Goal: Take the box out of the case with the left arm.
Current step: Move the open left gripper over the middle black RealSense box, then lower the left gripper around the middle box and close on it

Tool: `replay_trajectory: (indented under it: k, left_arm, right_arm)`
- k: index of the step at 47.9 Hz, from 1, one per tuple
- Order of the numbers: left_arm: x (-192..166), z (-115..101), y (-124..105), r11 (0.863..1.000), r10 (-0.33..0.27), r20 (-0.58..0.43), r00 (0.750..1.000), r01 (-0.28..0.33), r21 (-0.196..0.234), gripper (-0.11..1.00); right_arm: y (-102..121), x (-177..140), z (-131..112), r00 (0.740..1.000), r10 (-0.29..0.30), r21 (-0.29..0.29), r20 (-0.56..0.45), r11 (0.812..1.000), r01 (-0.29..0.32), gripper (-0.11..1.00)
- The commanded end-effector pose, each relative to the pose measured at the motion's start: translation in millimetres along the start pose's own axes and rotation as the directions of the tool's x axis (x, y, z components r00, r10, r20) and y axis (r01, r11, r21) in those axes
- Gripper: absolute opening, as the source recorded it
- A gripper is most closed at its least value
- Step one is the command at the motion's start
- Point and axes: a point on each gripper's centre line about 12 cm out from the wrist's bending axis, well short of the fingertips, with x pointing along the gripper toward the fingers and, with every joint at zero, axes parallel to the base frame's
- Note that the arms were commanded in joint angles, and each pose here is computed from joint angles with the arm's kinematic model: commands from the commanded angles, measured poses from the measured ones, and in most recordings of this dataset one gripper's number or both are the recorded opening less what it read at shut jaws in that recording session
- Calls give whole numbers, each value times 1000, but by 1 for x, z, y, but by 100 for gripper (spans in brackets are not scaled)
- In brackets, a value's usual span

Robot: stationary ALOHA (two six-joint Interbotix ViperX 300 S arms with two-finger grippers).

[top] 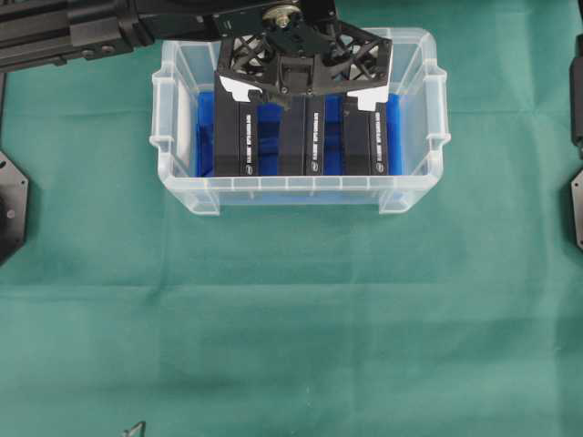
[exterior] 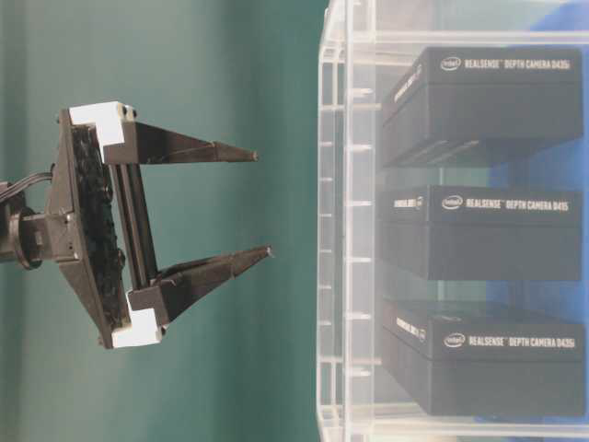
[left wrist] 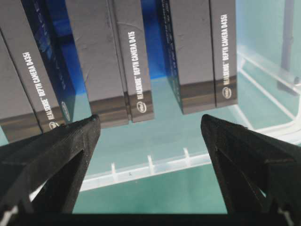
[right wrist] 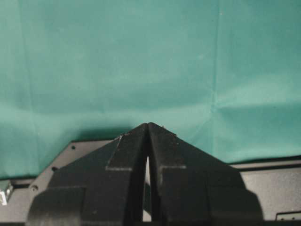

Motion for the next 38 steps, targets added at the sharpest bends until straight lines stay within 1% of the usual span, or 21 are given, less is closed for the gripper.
replay_trajectory:
  k: [1,7,13,22,26,34,38]
  left_arm:
    - [-10,1,1,1000,-21,11,1000,21,0,91]
    - [-3,1,2,1000,-17,18,1000,17,0,91]
    - [7,1,2,1000,-26,25,999,26,3,91]
    - [28,-3,12,1000,7,15,1000,-7,1,91]
    - [33,-5,15,1000,12,15,1000,-12,-1,91]
    - [50,-7,20,1000,7,21,1000,-7,0,91]
    - [59,-7,22,1000,-3,24,1000,3,-14,91]
  right_arm:
    - [-1,-5,2,1000,0,3,20,1000,0,2]
    - [-1,-5,2,1000,-1,5,20,1000,1,2]
    - [-1,-5,2,1000,-1,5,20,1000,1,2]
    - [-1,-5,2,1000,-1,5,20,1000,1,2]
    - [-1,-5,2,1000,-1,5,20,1000,1,2]
    - [-1,-5,2,1000,-1,5,20,1000,1,2]
    - [-1,-5,2,1000,0,3,20,1000,0,2]
